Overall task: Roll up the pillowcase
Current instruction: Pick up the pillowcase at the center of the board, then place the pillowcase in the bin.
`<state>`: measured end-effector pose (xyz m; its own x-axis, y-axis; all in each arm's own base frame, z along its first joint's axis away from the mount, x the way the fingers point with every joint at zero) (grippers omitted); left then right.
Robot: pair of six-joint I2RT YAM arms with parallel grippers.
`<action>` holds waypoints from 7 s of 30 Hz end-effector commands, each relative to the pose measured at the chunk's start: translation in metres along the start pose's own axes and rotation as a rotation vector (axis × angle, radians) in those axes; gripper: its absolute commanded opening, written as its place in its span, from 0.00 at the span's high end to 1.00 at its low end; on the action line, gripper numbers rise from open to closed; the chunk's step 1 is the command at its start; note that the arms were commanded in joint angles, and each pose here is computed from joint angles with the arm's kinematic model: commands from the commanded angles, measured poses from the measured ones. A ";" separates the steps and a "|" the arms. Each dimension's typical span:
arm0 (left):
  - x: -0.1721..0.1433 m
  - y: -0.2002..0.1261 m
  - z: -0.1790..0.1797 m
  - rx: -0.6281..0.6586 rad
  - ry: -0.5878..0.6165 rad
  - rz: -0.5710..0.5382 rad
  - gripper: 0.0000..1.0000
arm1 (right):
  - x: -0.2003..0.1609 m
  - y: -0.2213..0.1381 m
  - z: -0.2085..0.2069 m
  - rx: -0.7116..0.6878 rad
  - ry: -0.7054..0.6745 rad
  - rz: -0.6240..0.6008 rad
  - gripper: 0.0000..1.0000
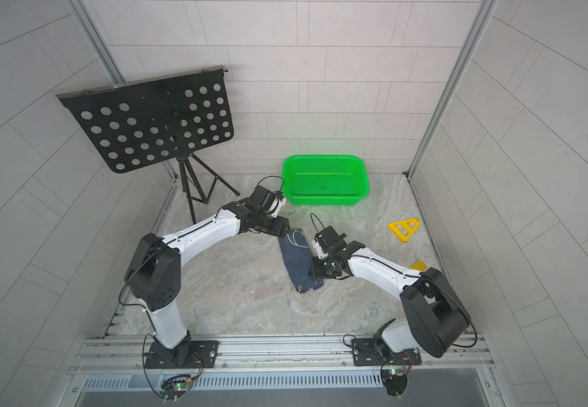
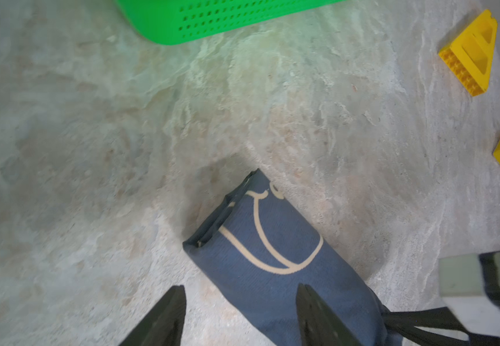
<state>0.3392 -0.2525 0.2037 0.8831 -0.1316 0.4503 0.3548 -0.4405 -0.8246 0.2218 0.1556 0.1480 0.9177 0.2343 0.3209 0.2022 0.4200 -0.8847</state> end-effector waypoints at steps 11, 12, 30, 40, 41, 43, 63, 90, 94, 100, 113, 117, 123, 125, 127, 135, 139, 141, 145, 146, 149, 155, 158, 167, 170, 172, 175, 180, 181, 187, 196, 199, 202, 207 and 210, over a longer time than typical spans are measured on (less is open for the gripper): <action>0.000 0.061 -0.004 0.219 0.243 0.126 0.37 | -0.015 0.020 -0.028 -0.118 0.019 0.088 0.66; 0.002 0.064 -0.003 0.229 0.242 0.132 0.37 | -0.016 0.021 -0.029 -0.123 0.019 0.092 0.66; -0.026 0.111 0.026 0.246 0.123 0.303 0.39 | -0.014 -0.003 -0.038 -0.142 0.045 0.001 0.56; -0.031 0.103 0.046 0.285 0.029 0.331 0.39 | -0.020 -0.040 -0.031 -0.061 0.134 -0.183 0.29; -0.031 0.102 0.047 0.292 0.016 0.332 0.39 | -0.022 -0.041 -0.032 -0.064 0.146 -0.188 0.27; -0.033 0.101 0.049 0.303 -0.020 0.334 0.40 | -0.022 -0.045 -0.033 -0.074 0.163 -0.228 0.23; -0.035 0.110 0.043 0.168 0.010 0.311 0.41 | 0.058 0.030 -0.083 0.363 0.151 -0.103 0.24; -0.037 0.114 0.039 0.101 0.018 0.337 0.40 | 0.084 0.075 -0.060 0.609 0.180 -0.151 0.84; -0.015 0.090 0.026 0.063 0.015 0.285 0.37 | 0.093 0.059 -0.059 0.642 0.194 -0.219 1.00; 0.037 0.020 0.004 0.002 0.003 0.115 0.27 | 0.096 0.024 -0.067 0.606 0.241 -0.317 1.00; 0.076 -0.124 0.017 0.025 -0.075 -0.260 0.13 | 0.165 -0.107 -0.080 0.498 0.376 -0.784 1.00; 0.068 -0.132 0.034 0.051 -0.115 -0.260 0.12 | 0.204 -0.120 -0.089 0.497 0.426 -0.888 1.00; 0.051 -0.134 0.053 0.068 -0.167 -0.250 0.12 | 0.252 -0.122 -0.115 0.444 0.477 -0.911 1.00; 0.047 -0.133 0.058 0.070 -0.181 -0.240 0.12 | 0.263 -0.124 -0.122 0.387 0.517 -0.965 1.00; 0.043 -0.132 0.060 0.070 -0.190 -0.230 0.11 | 0.276 -0.122 -0.126 0.357 0.546 -1.005 1.00; 0.037 -0.127 0.067 0.079 -0.210 -0.182 0.11 | 0.284 -0.090 -0.159 0.143 0.837 -1.189 1.00; 0.033 -0.121 0.071 0.074 -0.216 -0.158 0.11 | 0.295 -0.074 -0.152 0.110 0.918 -1.300 1.00; 0.032 -0.120 0.071 0.068 -0.217 -0.149 0.11 | 0.302 -0.062 -0.150 0.086 0.942 -1.308 1.00; 0.030 -0.116 0.073 0.067 -0.218 -0.133 0.11 | 0.301 -0.030 -0.152 0.046 1.081 -1.346 1.00; 0.029 -0.115 0.073 0.064 -0.219 -0.129 0.11 | 0.301 -0.022 -0.151 0.036 1.122 -1.354 1.00; 0.027 -0.111 0.075 0.057 -0.221 -0.112 0.11 | 0.304 -0.003 -0.146 0.025 1.225 -1.381 1.00; 0.026 -0.108 0.078 0.055 -0.219 -0.098 0.10 | 0.315 0.014 -0.146 -0.022 1.350 -1.374 1.00; 0.025 -0.107 0.080 0.053 -0.221 -0.091 0.10 | 0.313 0.026 -0.152 -0.038 1.423 -1.358 1.00; 0.023 -0.100 0.087 0.050 -0.231 -0.071 0.10 | 0.329 0.041 -0.163 -0.025 1.501 -1.353 0.99; 0.023 -0.099 0.088 0.052 -0.232 -0.067 0.10 | 0.336 0.047 -0.170 -0.026 1.534 -1.346 0.98; 0.022 -0.099 0.090 0.054 -0.233 -0.064 0.10 | 0.340 0.048 -0.174 -0.034 1.541 -1.345 0.97; 0.022 -0.098 0.093 0.055 -0.239 -0.057 0.10 | 0.347 0.050 -0.177 -0.048 1.551 -1.333 0.95; 0.024 -0.098 0.094 0.054 -0.236 -0.050 0.10 | 0.354 0.052 -0.179 -0.076 1.555 -1.298 0.89; 0.024 -0.098 0.094 0.054 -0.235 -0.049 0.10 | 0.353 0.054 -0.180 -0.086 1.557 -1.287 0.87; 0.025 -0.099 0.094 0.057 -0.222 -0.043 0.10 | 0.354 0.048 -0.183 -0.105 1.512 -1.260 0.68; 0.027 -0.100 0.095 0.050 -0.216 -0.046 0.10 | 0.360 0.008 -0.173 -0.145 1.403 -1.193 0.42; 0.027 -0.100 0.094 0.047 -0.210 -0.045 0.10 | 0.358 -0.002 -0.168 -0.145 1.388 -1.152 0.38; 0.027 -0.101 0.094 0.045 -0.206 -0.045 0.10 | 0.354 -0.012 -0.161 -0.143 1.367 -1.112 0.38; 0.025 -0.100 0.096 0.042 -0.206 -0.045 0.10 | 0.354 -0.042 -0.147 -0.124 1.268 -1.093 0.40; 0.023 -0.099 0.096 0.042 -0.206 -0.044 0.10 | 0.357 -0.058 -0.142 -0.140 1.126 -1.068 0.44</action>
<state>0.3538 -0.1288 0.2625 0.9084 0.0885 0.4087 0.4080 -0.4023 -0.8196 0.5952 0.0946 0.2270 0.0048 -0.9373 0.3484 0.8449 -0.1825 -0.5027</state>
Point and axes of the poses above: each gripper's point midway between its finger pads, its own y axis out along the fingers, its own z axis along the line the jaws close on, x = y × z, the point moved 10 cm from there along -y, back along the fingers, and after that the axes turned 11 degrees about -y, right-handed, at the moved point
